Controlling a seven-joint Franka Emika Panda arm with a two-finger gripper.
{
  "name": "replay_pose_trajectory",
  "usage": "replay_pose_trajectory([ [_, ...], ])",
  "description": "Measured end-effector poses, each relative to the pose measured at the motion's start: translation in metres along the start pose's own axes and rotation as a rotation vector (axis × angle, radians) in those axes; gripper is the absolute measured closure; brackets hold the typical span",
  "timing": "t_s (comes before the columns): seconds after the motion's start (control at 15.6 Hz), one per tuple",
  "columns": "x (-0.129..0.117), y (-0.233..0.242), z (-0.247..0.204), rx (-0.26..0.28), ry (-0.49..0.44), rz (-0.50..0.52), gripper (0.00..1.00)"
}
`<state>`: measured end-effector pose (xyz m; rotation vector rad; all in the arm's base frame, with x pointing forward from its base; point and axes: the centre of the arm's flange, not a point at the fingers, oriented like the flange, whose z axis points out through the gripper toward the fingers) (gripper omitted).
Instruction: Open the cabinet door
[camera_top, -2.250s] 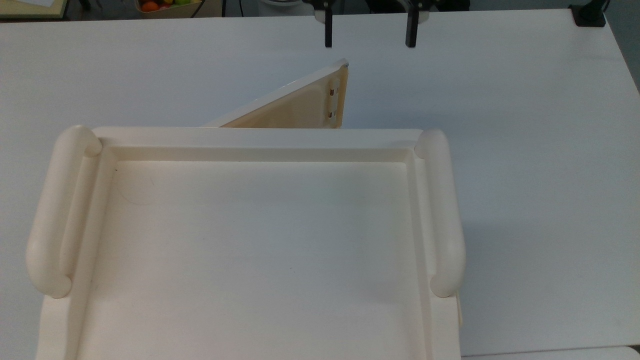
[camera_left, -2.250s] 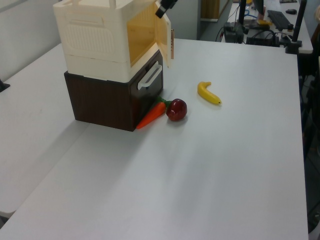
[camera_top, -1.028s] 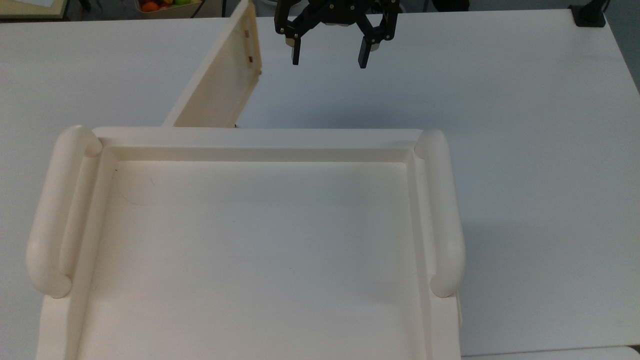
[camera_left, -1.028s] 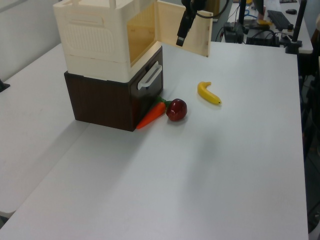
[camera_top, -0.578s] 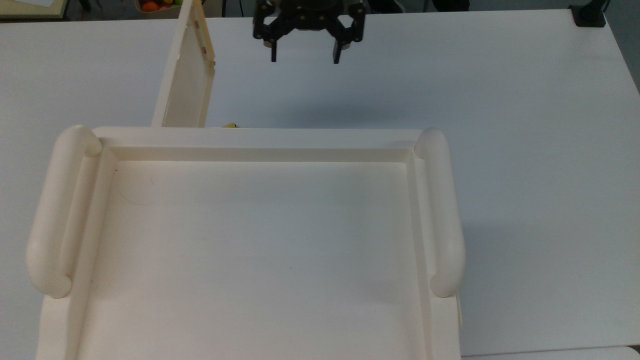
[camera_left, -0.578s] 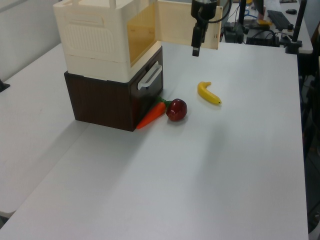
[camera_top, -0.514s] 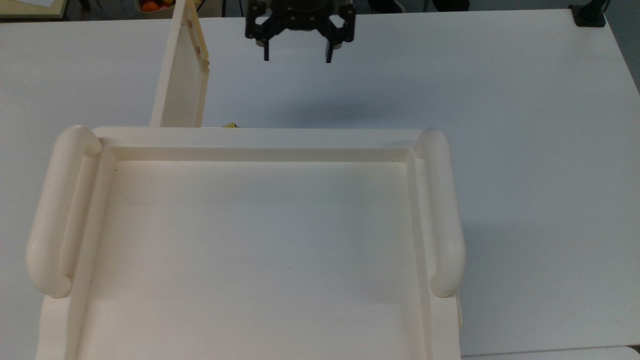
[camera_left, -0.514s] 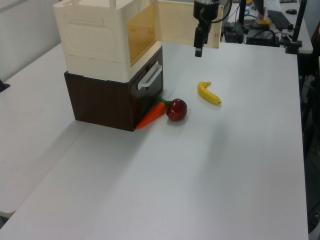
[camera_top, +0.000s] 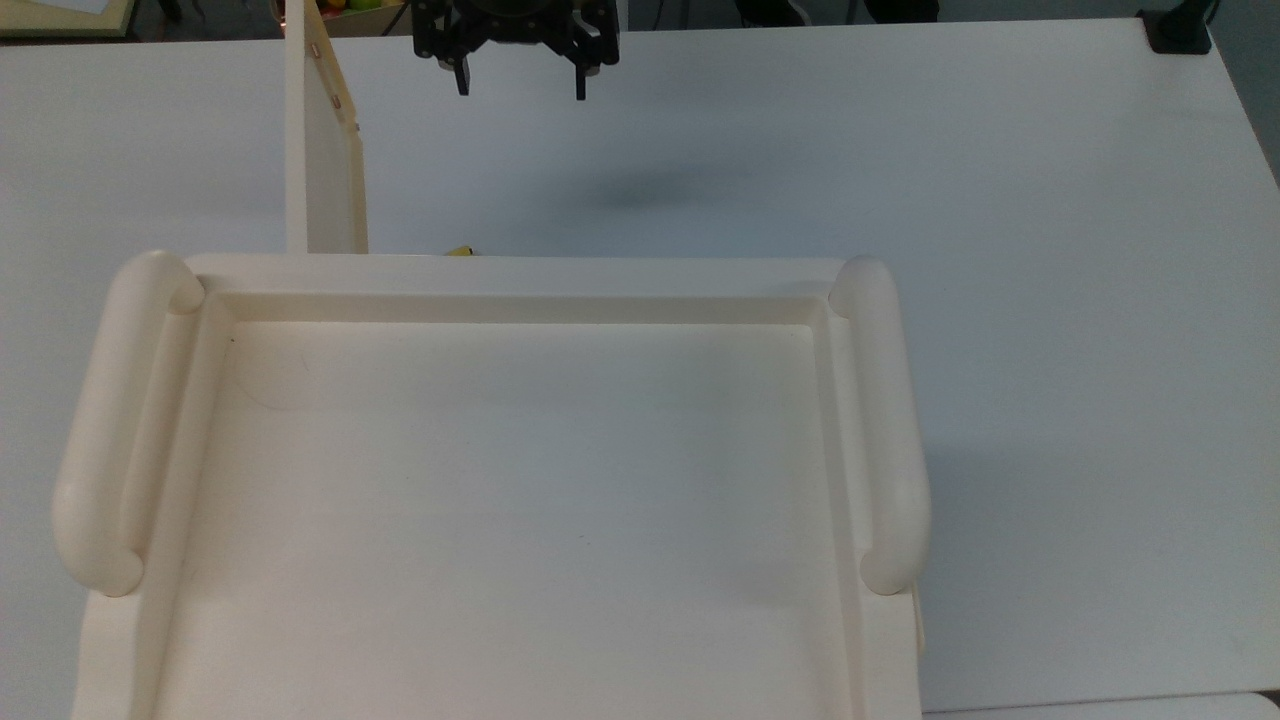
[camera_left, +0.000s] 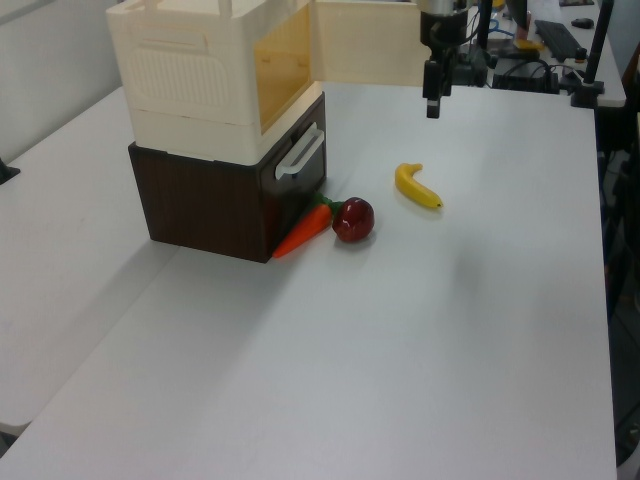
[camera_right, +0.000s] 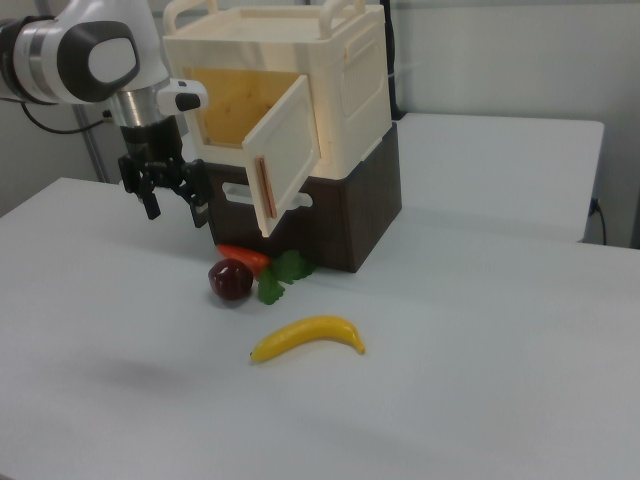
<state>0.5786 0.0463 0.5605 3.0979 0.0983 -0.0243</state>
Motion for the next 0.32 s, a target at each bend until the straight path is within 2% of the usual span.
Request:
replay_pose_trajectory([
  [0.32, -0.0092, 0.0029, -0.0037, 0.001, 0.002, 0.002, 0.00],
])
